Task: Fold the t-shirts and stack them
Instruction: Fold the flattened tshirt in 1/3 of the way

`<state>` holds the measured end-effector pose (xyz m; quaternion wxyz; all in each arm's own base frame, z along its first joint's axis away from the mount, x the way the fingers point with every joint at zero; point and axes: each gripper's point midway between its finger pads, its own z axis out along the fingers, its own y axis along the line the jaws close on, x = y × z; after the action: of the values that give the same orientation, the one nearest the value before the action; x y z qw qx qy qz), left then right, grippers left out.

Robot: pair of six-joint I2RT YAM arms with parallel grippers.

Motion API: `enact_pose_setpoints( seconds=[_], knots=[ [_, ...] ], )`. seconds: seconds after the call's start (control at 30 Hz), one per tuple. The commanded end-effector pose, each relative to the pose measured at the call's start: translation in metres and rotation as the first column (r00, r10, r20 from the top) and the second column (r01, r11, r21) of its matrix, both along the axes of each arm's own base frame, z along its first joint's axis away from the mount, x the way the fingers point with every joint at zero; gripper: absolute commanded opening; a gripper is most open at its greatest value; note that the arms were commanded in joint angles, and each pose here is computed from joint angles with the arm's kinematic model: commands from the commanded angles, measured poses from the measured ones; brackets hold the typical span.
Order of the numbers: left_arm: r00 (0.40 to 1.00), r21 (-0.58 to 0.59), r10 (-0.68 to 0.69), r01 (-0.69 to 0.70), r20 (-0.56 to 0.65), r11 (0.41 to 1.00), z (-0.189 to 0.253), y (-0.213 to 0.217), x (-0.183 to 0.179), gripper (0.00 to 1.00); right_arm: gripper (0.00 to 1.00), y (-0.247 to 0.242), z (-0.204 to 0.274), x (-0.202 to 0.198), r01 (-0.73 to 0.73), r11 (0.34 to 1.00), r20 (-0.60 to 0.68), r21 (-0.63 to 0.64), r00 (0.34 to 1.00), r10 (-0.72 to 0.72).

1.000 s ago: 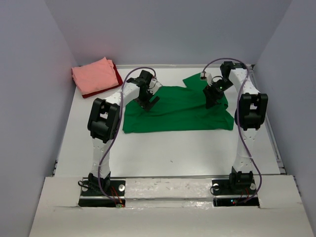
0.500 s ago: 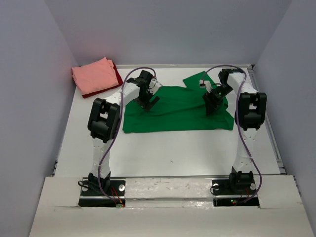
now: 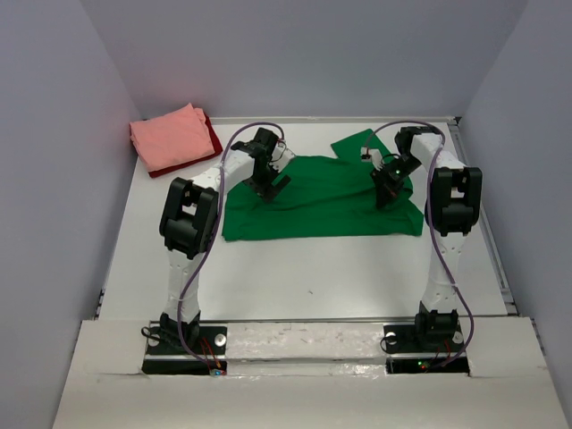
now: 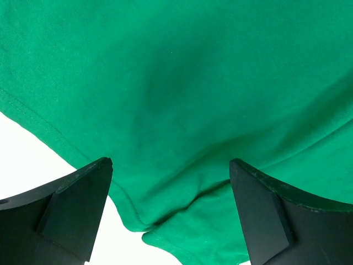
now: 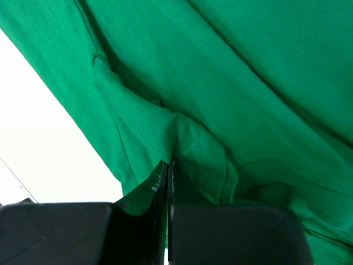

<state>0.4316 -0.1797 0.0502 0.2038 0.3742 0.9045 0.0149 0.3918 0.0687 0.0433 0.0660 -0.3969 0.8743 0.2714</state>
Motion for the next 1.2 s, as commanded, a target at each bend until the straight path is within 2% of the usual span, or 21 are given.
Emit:
enact_pose_setpoints(
  seconds=[0.0,0.27,0.43,1.17],
  knots=[
    [1.000,-0.034,-0.018,0.018,0.005,0.999,0.015,-0.008,-0.003,0.99,0.00,0.002,0.022,0.006,-0.007,1.000,0.071,-0.008,0.997,0.007],
    [1.000,-0.038,-0.026,0.026,0.006,0.999,0.016,-0.011,-0.003,0.99,0.00,0.006,0.047,-0.001,-0.017,1.000,0.154,0.025,0.988,0.013],
    [1.000,-0.037,-0.027,0.027,0.014,0.999,0.019,-0.012,-0.002,0.99,0.00,0.010,0.058,-0.013,-0.022,0.999,0.147,0.046,0.989,0.015],
    [0.999,-0.036,-0.045,0.045,0.000,0.998,0.017,-0.014,-0.009,0.99,0.00,0.014,0.040,-0.088,-0.009,0.997,-0.093,0.080,0.996,0.016]
  ],
)
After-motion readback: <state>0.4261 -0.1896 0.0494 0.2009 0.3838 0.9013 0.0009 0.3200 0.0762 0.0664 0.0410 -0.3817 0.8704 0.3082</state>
